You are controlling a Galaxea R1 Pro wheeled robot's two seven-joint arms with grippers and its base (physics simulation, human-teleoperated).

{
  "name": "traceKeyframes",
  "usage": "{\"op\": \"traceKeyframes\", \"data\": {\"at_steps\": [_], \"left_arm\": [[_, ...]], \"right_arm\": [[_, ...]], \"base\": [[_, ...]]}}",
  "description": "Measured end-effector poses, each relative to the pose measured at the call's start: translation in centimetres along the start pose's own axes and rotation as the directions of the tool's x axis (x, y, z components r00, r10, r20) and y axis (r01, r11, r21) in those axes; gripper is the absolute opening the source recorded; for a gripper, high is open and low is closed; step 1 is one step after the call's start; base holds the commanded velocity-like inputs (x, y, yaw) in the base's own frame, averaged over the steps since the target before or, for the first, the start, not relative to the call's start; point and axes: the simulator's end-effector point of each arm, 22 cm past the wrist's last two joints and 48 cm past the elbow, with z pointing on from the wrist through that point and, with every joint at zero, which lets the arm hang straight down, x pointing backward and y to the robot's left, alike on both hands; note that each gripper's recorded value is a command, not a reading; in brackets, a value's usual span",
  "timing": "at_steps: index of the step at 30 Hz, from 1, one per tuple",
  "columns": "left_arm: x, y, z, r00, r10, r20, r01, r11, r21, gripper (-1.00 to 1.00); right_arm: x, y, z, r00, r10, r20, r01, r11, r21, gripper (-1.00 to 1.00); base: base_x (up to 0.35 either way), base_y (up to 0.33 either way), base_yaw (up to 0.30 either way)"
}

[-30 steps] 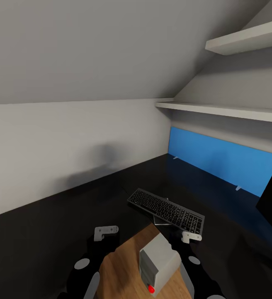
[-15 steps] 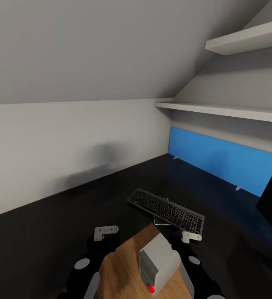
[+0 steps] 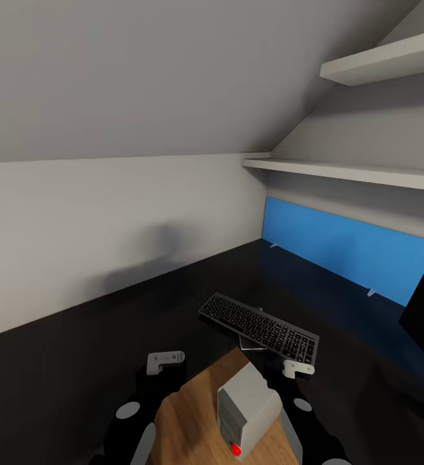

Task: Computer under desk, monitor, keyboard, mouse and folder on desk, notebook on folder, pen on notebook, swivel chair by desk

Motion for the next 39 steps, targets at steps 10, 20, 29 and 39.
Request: {"op": "traceKeyframes", "data": {"at_steps": [10,20,29,39], "left_arm": [[0.0,0.0,0.0,1.0,0.0,0.0,0.0,1.0,0.0,1.0],[0.0,0.0,0.0,1.0,0.0,0.0,0.0,1.0,0.0,1.0],[-0.01,0.01,0.0,1.0,0.001,0.0,-0.001,1.0,-0.001,1.0],[0.01,0.01,0.0,1.0,0.0,0.0,0.0,1.0,0.0,1.0]], "right_arm": [[0.01,-0.02,0.0,1.0,-0.001,0.0,0.001,1.0,-0.001,1.0],[0.01,-0.02,0.0,1.0,-0.002,0.0,0.002,1.0,0.0,-1.0],[0.0,0.01,0.0,1.0,0.0,0.0,0.0,1.0,-0.001,-1.0],[0.0,0.02,0.0,1.0,0.0,0.001,0.0,1.0,-0.001,-1.0]], "base": [[0.0,0.0,0.0],[0.0,0.0,0.0],[0.0,0.0,0.0],[0.0,0.0,0.0]]}}
